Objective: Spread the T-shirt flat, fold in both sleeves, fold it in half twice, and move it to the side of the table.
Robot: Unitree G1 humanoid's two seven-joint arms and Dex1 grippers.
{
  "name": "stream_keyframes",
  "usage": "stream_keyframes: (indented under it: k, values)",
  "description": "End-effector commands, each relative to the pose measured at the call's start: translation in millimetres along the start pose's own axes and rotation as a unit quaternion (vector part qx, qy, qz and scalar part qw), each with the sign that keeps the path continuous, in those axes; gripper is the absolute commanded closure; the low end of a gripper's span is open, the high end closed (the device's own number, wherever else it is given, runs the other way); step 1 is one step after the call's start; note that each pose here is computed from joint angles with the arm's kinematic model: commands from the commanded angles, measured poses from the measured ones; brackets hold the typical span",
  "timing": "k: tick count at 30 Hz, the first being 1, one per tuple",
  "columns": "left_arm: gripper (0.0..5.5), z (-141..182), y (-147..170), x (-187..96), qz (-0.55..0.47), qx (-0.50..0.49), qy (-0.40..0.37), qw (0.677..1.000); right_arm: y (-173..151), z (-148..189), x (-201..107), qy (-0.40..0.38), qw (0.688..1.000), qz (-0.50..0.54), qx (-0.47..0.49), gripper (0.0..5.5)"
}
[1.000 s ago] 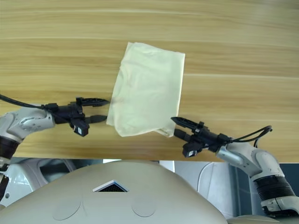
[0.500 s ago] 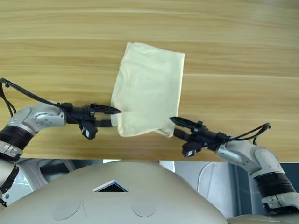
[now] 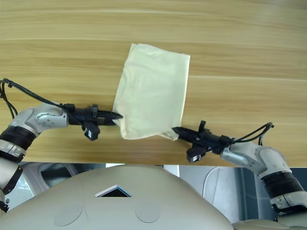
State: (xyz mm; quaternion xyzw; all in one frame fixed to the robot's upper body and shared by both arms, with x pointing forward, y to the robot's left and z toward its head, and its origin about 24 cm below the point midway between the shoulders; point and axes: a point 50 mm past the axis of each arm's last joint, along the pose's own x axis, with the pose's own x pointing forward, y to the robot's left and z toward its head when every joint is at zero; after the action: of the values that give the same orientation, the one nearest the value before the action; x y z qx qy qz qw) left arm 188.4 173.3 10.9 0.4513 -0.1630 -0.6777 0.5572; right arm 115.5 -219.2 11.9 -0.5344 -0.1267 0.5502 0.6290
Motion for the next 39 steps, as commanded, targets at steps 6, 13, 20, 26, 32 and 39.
stream_keyframes:
  k: [6, 13, 20, 26, 32, 39]
  values:
    - [5.5, 5, -31, -1, 0.013, -0.074, 0.017, 0.997, 15, -19, -16, 0.06, 0.996, 0.071, -0.017, 5.5]
    - [5.5, 19, -35, -3, 0.057, -0.092, 0.0, 0.994, 7, -15, -11, 0.035, 0.999, 0.029, -0.012, 5.5]
    - [5.5, 70, -61, 6, 0.088, -0.172, -0.018, 0.981, 22, 14, -13, 0.03, 0.995, -0.003, 0.099, 5.5]
    - [5.5, 98, -61, -13, 0.137, -0.251, -0.014, 0.958, 12, 37, -18, 0.014, 0.982, -0.041, 0.184, 5.5]
    - [5.5, 70, -27, -20, 0.261, -0.282, -0.02, 0.923, -33, 28, 0, -0.054, 0.967, -0.144, 0.205, 5.5]
    - [5.5, 47, -9, -20, 0.361, -0.33, -0.044, 0.871, -81, 8, 19, -0.108, 0.938, -0.238, 0.229, 5.5]
